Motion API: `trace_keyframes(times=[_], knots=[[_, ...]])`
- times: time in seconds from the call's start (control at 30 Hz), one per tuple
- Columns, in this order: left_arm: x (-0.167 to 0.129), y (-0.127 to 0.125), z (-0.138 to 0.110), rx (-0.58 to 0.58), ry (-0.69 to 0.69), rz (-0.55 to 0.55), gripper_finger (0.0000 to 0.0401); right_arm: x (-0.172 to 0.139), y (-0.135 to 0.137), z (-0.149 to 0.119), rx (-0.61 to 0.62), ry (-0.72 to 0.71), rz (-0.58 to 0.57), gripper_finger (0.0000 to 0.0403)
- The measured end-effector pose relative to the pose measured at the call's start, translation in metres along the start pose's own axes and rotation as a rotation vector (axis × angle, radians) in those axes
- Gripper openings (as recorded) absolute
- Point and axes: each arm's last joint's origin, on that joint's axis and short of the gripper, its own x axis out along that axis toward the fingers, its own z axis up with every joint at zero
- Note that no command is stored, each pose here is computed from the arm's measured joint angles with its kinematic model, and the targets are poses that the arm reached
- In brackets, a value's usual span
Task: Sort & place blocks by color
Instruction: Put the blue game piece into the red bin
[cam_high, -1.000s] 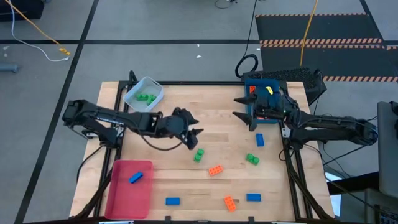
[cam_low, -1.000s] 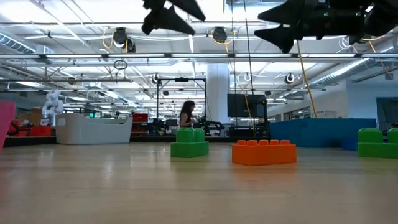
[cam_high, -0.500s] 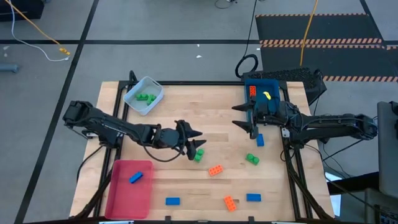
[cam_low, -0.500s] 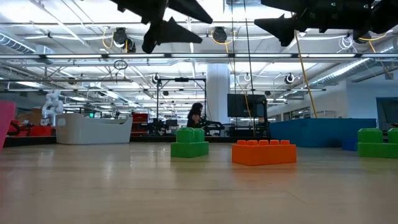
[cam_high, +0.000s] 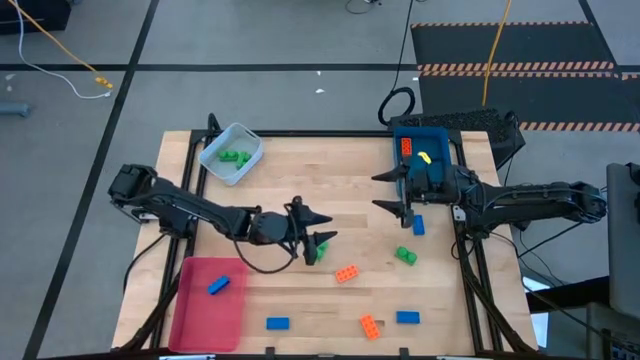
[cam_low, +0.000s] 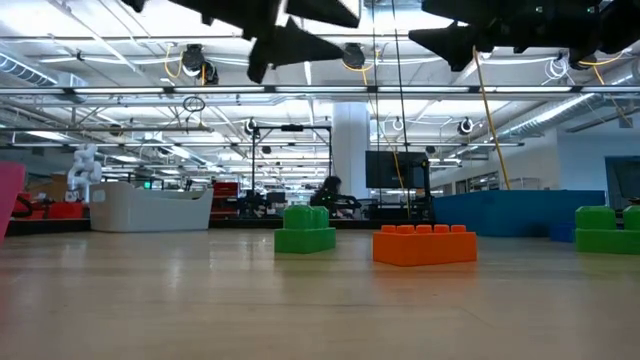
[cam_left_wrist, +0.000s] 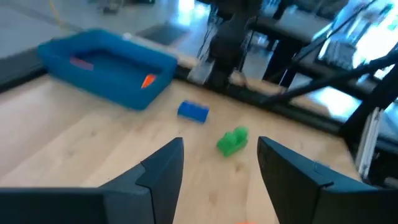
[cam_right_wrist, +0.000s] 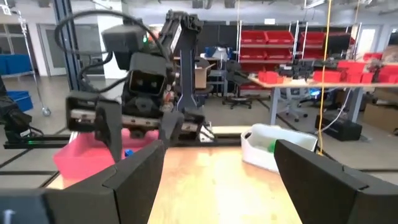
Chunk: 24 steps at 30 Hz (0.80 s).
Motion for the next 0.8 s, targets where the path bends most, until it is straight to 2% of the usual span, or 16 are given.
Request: trace_keyframes(times=[0.17, 0.33, 0.5, 0.57, 0.7, 0.8], knots=[[0.019, 0.011, -0.016, -0.057, 0.043, 0.025, 0.0196, 0.0, -0.004, -0.004, -0.024, 0.022, -0.024, 0.0302], [0.037, 0.032, -0.031, -0.054, 0.136, 0.03, 0.0194, 0.001, -0.013, -0.01, -0.044, 0.073, -0.166, 0.0302], [0.047, 0.068, -0.017, -0.023, 0.122, 0.032, 0.0193, 0.005, -0.026, -0.022, -0.077, 0.151, -0.306, 0.0302], [0.05, 0.083, -0.009, -0.011, 0.101, -0.004, 0.0193, 0.007, -0.032, -0.024, -0.077, 0.17, -0.351, 0.0302], [0.052, 0.106, 0.007, -0.011, 0.047, -0.106, 0.0193, 0.016, -0.041, -0.019, -0.023, 0.222, -0.388, 0.0302], [0.053, 0.114, 0.013, 0.012, 0.019, -0.153, 0.0193, 0.024, -0.044, -0.013, -0.006, 0.36, -0.393, 0.0302]])
